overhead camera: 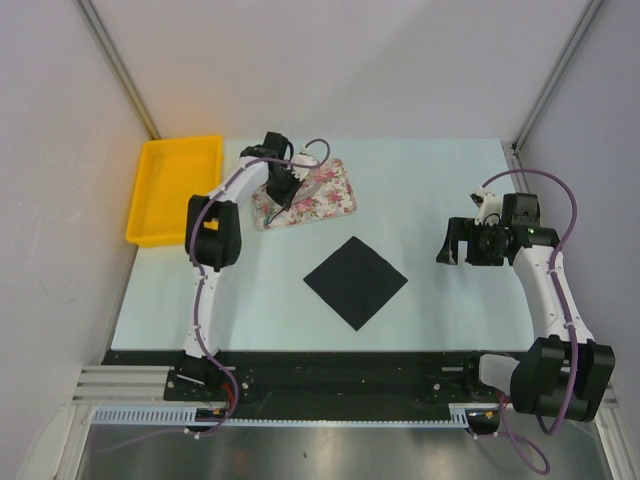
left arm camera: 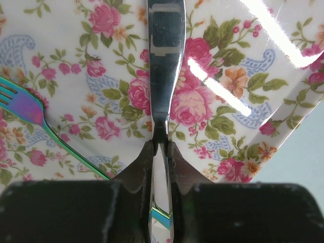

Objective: Place the utensils on the paper napkin and roll it up

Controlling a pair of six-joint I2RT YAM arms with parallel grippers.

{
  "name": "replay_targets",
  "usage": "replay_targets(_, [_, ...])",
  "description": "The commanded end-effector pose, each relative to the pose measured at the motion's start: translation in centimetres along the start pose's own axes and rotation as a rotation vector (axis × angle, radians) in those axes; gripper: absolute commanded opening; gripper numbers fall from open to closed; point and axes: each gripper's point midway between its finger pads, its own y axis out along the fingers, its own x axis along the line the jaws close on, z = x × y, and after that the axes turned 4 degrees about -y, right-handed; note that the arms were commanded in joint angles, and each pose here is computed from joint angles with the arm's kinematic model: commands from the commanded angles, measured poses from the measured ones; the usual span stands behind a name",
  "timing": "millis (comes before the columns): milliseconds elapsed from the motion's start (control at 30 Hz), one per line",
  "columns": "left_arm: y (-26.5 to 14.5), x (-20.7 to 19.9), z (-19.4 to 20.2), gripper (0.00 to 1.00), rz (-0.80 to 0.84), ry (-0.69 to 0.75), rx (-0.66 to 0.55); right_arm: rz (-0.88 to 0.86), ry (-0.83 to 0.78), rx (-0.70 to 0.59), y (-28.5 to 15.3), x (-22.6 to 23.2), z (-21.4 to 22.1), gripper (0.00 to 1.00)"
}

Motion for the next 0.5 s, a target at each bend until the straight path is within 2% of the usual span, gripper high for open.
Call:
replay_targets(0, [-0.3, -1.4, -1.3, 0.0, 0.022, -0.018, -0.025, 0.008, -0.011, -0.022, 0.0, -0.3, -0.6, 1.0])
replay_targets(300, [-5.0, -1.0, -6.0, 0.0, -0.043, -0.133, -0.199, 0.009, -0.014, -0.028, -0.1, -0.2, -0.9, 1.0])
replay_targets(467, [-6.9, -0.7, -7.2, 0.0, -0.075, -0.184, -0.251, 0.012, -0.014, -0.031, -0.2, -0.3, -0.8, 1.0])
